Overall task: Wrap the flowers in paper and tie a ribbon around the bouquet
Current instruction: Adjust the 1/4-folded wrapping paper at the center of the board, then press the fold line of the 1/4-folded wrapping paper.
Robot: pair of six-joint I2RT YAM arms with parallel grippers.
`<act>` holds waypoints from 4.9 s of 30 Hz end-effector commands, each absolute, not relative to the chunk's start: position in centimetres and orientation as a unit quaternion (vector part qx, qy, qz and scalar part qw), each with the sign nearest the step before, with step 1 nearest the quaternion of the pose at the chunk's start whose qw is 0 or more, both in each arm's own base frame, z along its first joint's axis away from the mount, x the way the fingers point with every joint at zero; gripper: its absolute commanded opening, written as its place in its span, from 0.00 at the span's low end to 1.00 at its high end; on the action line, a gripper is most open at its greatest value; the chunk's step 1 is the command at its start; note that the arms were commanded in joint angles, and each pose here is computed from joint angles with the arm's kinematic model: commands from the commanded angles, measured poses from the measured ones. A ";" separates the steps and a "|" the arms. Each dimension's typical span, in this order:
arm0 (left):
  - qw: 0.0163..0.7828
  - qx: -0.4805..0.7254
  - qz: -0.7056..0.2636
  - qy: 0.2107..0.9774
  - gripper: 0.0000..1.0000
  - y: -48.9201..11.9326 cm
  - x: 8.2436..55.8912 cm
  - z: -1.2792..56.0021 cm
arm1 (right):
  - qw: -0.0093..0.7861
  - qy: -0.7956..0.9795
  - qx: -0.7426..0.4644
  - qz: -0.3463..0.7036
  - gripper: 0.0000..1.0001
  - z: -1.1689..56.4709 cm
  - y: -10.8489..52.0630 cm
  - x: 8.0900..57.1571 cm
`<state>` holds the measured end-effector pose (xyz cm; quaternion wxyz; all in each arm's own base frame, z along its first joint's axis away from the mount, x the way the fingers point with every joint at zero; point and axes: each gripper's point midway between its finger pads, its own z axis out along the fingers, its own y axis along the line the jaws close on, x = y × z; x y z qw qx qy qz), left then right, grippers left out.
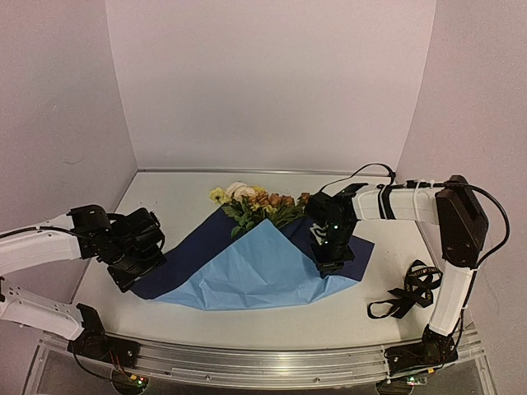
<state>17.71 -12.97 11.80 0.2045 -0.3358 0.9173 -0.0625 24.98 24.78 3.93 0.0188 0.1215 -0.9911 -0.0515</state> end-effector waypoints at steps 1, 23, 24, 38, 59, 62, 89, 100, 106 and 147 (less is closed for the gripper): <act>0.158 -0.512 0.016 0.844 0.82 -7.3 13.0 10.3 | 0.022 -0.990 0.130 -0.047 0.00 4.3 24.4 24.4; 0.118 -0.583 -0.080 0.800 0.59 -9.1 17.1 2.7 | 0.026 -0.989 0.133 -0.051 0.00 4.0 24.8 24.4; 0.113 -0.583 -0.079 0.800 0.54 -9.2 17.0 2.4 | 0.026 -0.990 0.133 -0.050 0.00 4.0 24.8 24.5; 0.117 -0.577 -0.007 0.808 0.00 -5.5 15.4 1.1 | 0.019 -0.989 0.144 -0.016 0.00 3.3 23.2 24.5; 0.282 -0.328 0.025 0.901 0.95 -7.0 25.6 13.9 | 0.011 -0.985 0.166 -0.035 0.00 3.9 26.3 24.9; 0.310 -0.260 -0.061 0.912 0.90 -11.6 28.4 16.1 | 0.010 -0.985 0.167 -0.033 0.00 4.1 26.6 25.2; 0.149 -0.042 -0.158 0.975 0.28 -28.9 26.6 3.5 | 0.020 -0.992 0.120 0.022 0.39 4.7 25.3 25.6; 0.128 -0.050 -0.119 0.983 0.20 -27.4 25.8 0.9 | 0.044 -0.978 0.196 -0.062 0.64 4.1 24.5 22.0; 0.124 -0.048 -0.112 0.985 0.20 -27.1 25.5 0.3 | 0.063 -0.974 0.208 -0.068 0.61 1.4 22.8 20.6; 0.158 -0.022 -0.099 0.982 0.21 -27.1 26.8 1.7 | -0.014 -0.992 0.102 -0.071 0.04 0.1 26.5 20.5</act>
